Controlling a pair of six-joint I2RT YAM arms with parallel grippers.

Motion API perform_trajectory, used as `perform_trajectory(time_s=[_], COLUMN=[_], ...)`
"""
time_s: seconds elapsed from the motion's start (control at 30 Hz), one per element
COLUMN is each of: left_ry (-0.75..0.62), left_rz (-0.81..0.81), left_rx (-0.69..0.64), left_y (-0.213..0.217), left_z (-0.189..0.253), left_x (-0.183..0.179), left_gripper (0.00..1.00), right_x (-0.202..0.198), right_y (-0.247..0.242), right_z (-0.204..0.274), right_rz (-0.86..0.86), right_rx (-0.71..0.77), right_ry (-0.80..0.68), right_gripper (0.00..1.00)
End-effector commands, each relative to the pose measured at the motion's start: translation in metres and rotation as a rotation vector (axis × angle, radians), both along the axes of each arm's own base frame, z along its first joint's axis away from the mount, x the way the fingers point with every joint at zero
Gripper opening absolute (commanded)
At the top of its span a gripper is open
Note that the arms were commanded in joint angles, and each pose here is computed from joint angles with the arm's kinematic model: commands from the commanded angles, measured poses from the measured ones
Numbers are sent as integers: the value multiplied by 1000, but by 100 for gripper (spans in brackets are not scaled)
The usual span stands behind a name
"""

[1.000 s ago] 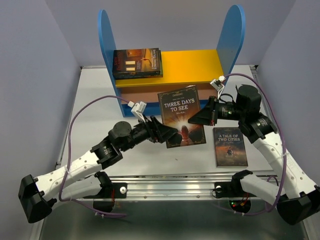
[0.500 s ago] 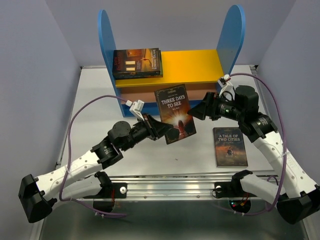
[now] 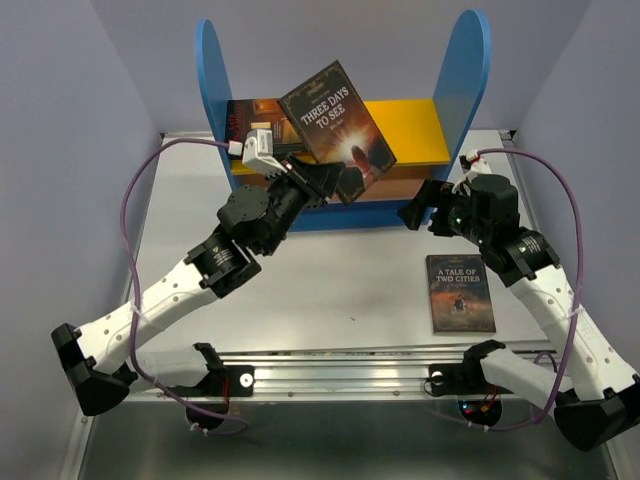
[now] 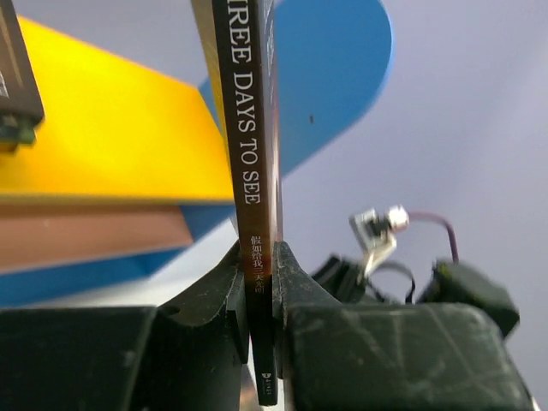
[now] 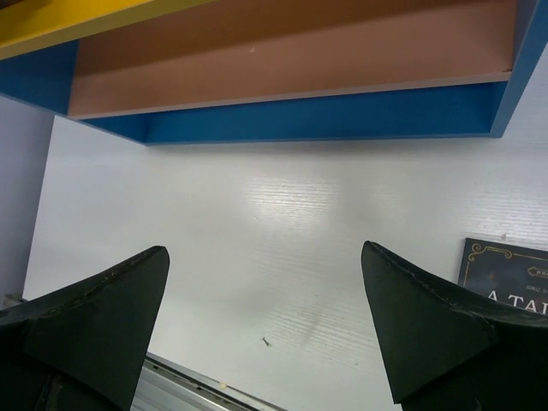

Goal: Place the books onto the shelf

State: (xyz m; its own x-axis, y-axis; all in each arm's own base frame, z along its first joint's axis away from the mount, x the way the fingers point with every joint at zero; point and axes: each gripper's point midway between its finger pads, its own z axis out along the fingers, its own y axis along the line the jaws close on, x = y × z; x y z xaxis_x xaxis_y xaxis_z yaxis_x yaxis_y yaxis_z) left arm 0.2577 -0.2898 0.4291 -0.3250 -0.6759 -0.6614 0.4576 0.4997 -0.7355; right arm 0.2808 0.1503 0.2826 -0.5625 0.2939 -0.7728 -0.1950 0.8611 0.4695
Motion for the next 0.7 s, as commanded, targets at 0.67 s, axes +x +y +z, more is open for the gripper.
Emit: perform_trajectory(time_s=[0.67], left_ry=[257], left_rz=[788], left_rx=[-324], left_y=[103], left_z=[11], left_x=[139], left_gripper=[0], right_x=[12], right_y=[11], right_z=[19], right_rz=[48], right_rx=[-3], right_ry=[-35], right_gripper=[100])
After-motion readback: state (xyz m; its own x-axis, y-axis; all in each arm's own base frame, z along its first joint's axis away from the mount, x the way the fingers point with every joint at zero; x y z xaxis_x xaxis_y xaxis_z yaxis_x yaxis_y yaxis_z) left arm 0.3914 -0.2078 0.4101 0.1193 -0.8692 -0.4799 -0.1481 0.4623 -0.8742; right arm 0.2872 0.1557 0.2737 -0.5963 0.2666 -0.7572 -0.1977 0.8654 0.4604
